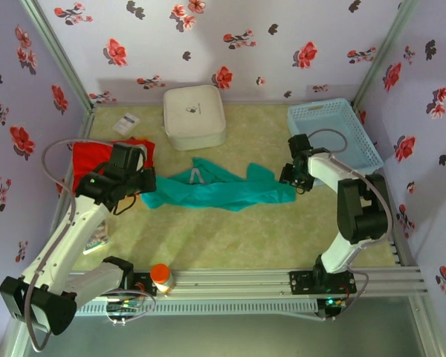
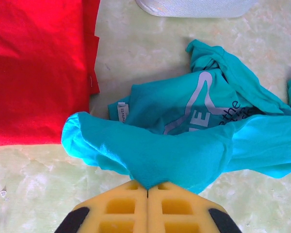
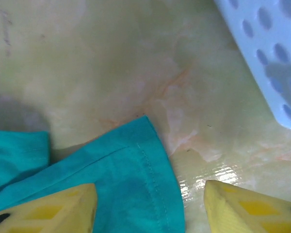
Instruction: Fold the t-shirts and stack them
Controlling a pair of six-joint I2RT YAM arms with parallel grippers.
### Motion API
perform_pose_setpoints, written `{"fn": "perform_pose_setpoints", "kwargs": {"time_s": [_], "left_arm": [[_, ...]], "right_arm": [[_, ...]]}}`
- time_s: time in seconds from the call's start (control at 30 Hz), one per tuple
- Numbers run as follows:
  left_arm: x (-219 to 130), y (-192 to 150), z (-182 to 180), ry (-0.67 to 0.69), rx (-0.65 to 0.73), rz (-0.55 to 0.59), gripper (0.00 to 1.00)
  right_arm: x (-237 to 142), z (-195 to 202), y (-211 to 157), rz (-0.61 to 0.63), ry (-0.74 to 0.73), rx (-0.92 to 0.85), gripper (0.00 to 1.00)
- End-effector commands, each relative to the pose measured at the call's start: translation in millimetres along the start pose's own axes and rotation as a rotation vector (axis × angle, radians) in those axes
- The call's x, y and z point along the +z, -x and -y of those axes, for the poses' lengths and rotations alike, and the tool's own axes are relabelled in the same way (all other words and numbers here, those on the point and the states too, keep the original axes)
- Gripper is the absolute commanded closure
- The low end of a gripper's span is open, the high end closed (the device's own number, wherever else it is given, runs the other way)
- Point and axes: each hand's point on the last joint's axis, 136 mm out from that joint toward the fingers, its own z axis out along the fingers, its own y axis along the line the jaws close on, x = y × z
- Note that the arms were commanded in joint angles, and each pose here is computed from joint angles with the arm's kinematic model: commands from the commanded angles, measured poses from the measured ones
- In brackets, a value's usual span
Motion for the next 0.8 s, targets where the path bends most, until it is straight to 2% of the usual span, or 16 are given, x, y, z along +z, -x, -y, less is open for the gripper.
{"fn": "perform_pose_setpoints", "kwargs": {"time_s": [0.0,0.07,0.23,0.53,0.63,0.77], "left_arm": [[1,-2,-1,-0.013,0.009,0.005,1.0],[2,-3,-1,-0.012,0.011,0.001,1.0],[2,-4,-2,-0.011,0.011,0.002,1.0],[1,-3,-2,-0.01,0.006,0.004,1.0],[-2,-2,-3,-0.004,0.006,0.008,1.0],[-18,15,2,-0.018,0.005,0.051,1.0]], "right_arm": [[9,-4,-1,-0.041,-0.007,-0.018,0.44],[16,-3,-3,-0.058,-0.018,-0.015,0.46],[19,-8,-5,-0.055,-0.003,-0.019,0.62],[0,-7,4,0.015,0.0,-0.019,1.0],[-20,-5,12,0.068,-0.003,-0.021,1.0],[-68,-5,29,0.194,0.024,-0.027,1.0]]}}
